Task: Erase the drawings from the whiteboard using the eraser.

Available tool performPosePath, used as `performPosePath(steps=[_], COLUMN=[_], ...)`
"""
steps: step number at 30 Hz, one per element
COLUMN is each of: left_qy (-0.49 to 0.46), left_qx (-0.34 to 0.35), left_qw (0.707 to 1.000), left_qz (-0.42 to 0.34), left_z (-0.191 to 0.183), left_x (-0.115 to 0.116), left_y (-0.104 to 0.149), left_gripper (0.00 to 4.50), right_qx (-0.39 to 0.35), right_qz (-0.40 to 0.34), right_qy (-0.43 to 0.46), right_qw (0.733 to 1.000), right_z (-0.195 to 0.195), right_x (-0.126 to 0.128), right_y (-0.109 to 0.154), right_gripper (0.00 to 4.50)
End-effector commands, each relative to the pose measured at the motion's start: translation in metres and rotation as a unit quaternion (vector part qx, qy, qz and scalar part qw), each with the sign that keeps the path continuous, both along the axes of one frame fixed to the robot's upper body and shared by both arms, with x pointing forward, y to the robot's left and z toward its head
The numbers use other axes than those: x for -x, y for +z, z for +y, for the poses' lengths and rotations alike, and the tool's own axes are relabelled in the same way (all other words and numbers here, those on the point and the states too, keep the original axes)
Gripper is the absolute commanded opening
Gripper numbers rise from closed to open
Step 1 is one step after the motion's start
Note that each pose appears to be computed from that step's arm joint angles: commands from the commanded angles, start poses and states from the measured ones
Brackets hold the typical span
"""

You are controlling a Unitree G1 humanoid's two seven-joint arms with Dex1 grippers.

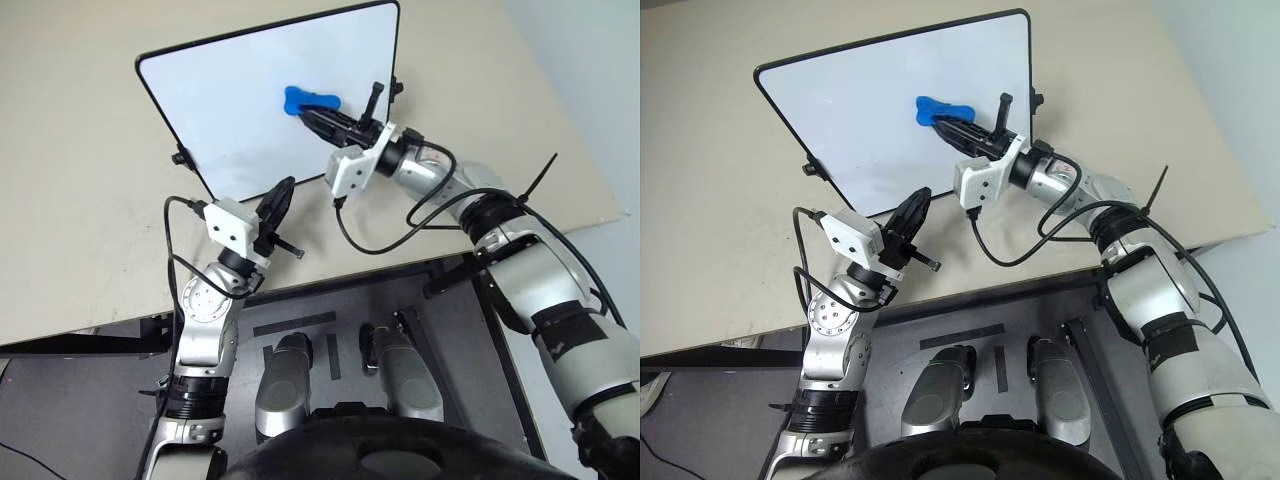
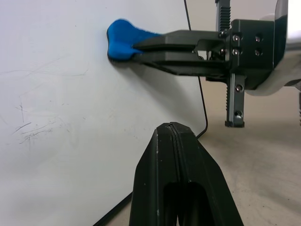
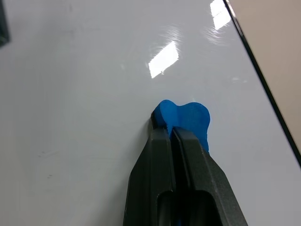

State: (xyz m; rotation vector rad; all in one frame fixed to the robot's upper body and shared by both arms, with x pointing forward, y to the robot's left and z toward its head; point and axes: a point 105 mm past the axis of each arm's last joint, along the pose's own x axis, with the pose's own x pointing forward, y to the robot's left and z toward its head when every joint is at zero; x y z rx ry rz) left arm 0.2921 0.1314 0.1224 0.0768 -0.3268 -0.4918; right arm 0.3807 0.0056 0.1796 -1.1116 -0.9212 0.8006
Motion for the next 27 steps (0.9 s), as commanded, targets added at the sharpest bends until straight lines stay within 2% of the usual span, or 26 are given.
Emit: performPosePath(steps=[1, 4, 8, 14, 18, 22, 25, 27], left_qy=[-0.002, -0.002, -0.001, -0.008, -0.010, -0.014, -0.019, -0.022], left_qx=[0.003, 0.003, 0.000, -0.004, -0.012, -0.022, -0.027, -0.030], left_qw=[1.000, 1.000, 1.000, 1.000, 1.000, 1.000, 0.999, 0.999], left_qz=[-0.021, -0.022, -0.020, -0.012, -0.009, -0.007, -0.008, -0.010], left_z=[-0.002, -0.002, 0.002, 0.003, 0.008, 0.015, 0.015, 0.016], left_x=[0.002, 0.002, 0.002, 0.005, 0.004, 0.002, -0.001, -0.002], left_y=[0.008, 0.009, 0.009, 0.007, 0.008, 0.009, 0.011, 0.014], left_gripper=[0.00, 0.00, 0.00, 0.00, 0.00, 0.00, 0.00, 0.00], right_qx=[-0.029, -0.027, -0.045, -0.021, 0.012, 0.023, 0.013, 0.008], right_qz=[-0.023, 0.010, 0.093, 0.224, 0.327, 0.383, 0.401, 0.400], right_qy=[-0.004, 0.011, 0.025, 0.016, -0.035, -0.062, -0.074, -0.072], right_qw=[0.999, 1.000, 0.994, 0.974, 0.944, 0.922, 0.913, 0.914], right_z=[-0.003, -0.008, -0.031, -0.073, -0.108, -0.116, -0.115, -0.111], right_x=[-0.002, 0.005, 0.017, 0.053, 0.077, 0.092, 0.091, 0.090], right_y=[0.020, 0.011, 0.003, -0.019, -0.055, -0.080, -0.086, -0.084], right_gripper=[0.03, 0.03, 0.03, 0.03, 0.03, 0.03, 0.76, 1.45])
